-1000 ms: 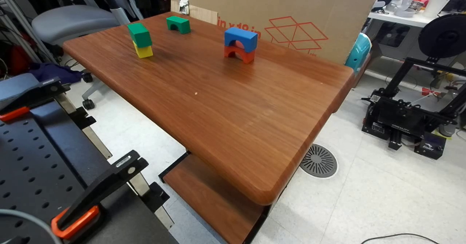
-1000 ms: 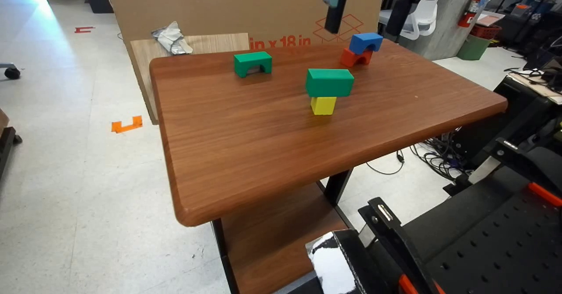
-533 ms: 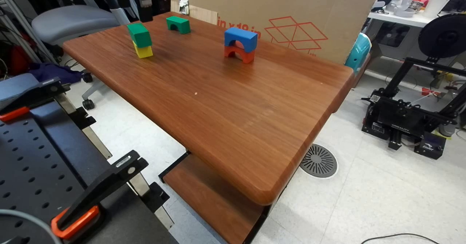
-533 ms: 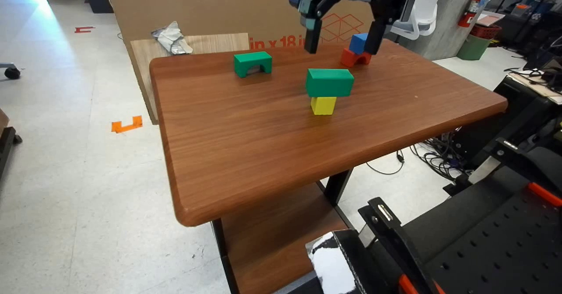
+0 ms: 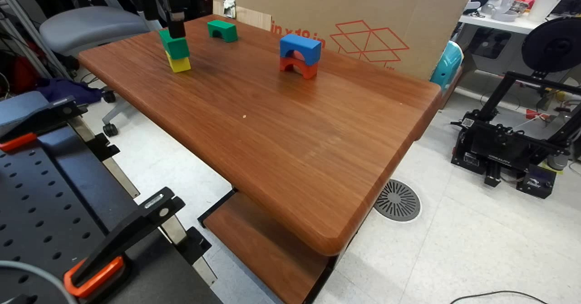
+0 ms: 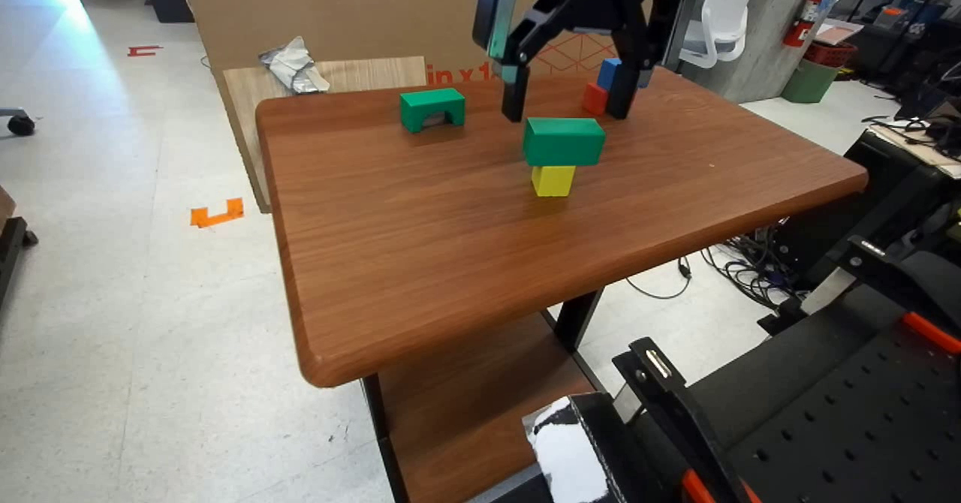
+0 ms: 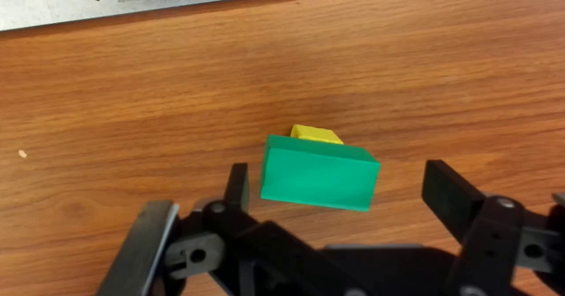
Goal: Put the green block on the table
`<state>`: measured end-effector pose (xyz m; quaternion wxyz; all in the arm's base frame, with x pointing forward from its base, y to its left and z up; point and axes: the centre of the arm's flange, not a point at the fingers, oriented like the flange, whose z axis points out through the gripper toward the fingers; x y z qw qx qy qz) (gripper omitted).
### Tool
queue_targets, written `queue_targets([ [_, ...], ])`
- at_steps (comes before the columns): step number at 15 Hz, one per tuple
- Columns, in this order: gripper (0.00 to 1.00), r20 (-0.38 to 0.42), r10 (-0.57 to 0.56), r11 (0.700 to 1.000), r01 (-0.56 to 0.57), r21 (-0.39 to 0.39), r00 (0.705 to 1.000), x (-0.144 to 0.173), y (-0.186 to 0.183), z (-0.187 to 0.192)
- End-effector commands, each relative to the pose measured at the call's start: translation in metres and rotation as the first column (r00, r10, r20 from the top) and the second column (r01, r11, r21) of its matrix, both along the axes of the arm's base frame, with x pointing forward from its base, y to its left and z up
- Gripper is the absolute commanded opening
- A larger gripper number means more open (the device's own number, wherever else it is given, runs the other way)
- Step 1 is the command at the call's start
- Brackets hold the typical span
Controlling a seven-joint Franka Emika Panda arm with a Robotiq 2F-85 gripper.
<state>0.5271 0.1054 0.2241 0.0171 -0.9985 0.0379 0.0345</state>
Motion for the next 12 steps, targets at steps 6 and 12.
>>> queue_targets([
  [6, 1.00, -0.011, -0.029, 0.999, 0.028, -0.017, 1.000, 0.012, 0.005, -0.010],
  [12, 0.56, -0.017, -0.048, 0.998, 0.048, -0.031, 0.999, 0.017, 0.006, -0.017],
])
